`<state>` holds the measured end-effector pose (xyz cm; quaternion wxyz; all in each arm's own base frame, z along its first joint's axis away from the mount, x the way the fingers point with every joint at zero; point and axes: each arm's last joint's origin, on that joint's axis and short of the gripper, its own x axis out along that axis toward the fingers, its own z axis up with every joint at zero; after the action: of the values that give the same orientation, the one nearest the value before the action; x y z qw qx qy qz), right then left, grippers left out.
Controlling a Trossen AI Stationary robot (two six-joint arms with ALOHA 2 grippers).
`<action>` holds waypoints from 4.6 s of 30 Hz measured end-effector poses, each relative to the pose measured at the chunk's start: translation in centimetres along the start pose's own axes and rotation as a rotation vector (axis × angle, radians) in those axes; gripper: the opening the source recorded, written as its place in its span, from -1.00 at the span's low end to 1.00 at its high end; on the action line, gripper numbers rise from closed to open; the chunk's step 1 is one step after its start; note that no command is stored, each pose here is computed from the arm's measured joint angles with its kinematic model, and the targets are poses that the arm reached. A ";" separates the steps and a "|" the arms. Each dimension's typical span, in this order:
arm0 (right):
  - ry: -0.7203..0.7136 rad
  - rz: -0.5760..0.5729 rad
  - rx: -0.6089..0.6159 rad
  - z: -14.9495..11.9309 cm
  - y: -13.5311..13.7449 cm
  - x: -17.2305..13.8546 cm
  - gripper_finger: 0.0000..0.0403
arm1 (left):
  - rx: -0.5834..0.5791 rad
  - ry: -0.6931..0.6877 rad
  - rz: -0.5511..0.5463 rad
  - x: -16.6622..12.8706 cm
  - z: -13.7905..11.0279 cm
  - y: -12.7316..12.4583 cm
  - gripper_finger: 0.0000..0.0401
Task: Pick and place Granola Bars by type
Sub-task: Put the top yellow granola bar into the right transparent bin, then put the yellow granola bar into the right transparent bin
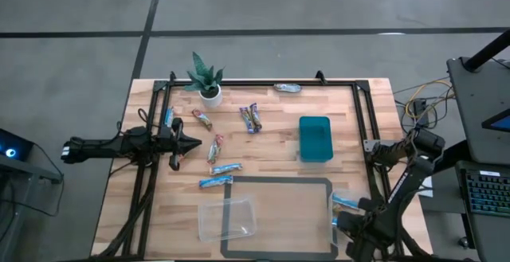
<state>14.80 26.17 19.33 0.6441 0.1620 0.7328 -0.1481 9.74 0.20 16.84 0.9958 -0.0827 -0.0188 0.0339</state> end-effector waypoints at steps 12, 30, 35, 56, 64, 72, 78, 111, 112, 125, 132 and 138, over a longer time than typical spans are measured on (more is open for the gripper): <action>0.013 0.020 0.020 0.9 -1.1 3.1 -0.94 | 0.000 0.000 0.000 0.0 0.0 0.0 -1.00; 0.001 0.093 0.043 1.4 -3.1 2.8 -0.45 | 0.000 0.000 0.000 0.0 0.0 0.0 -1.00; -0.004 0.139 0.035 1.2 -4.0 1.7 -0.30 | 0.000 0.000 0.000 0.0 0.0 0.0 -1.00; -0.290 0.307 -0.042 3.3 -6.9 -3.5 -0.27 | 0.000 0.000 0.000 0.0 0.0 0.0 -1.00; -0.414 0.325 -0.062 7.5 -7.7 -4.5 -0.28 | 0.000 0.000 0.000 0.0 0.0 0.0 -1.00; -0.560 0.396 -0.053 12.7 -7.9 -4.9 -0.31 | 0.000 0.000 0.000 0.0 0.0 0.0 -1.00; -0.656 0.430 -0.045 15.9 -8.2 -5.0 -0.31 | 0.000 0.000 0.000 0.0 0.0 0.0 -1.00; -0.932 0.318 -0.210 31.2 -6.4 -9.7 0.08 | 0.000 0.000 -0.001 0.0 0.0 0.0 -1.00; -0.929 0.305 -0.214 31.6 -6.5 -9.8 0.11 | 0.000 0.000 0.000 0.0 0.0 0.0 -1.00; -0.908 0.236 -0.312 35.7 -7.4 -8.8 0.29 | 0.000 0.004 0.000 0.0 0.0 0.0 -1.00; -0.890 0.207 -0.398 36.2 -7.6 -8.3 0.35 | 0.000 0.005 0.001 0.0 0.0 0.0 -1.00; -0.888 0.193 -0.407 36.3 -8.0 -8.2 0.34 | 0.000 0.005 0.001 0.0 0.0 0.0 -1.00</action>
<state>44.93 3.12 22.96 0.9234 0.0210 0.3833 0.0035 9.78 0.19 16.80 0.9959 -0.0826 -0.0161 0.0341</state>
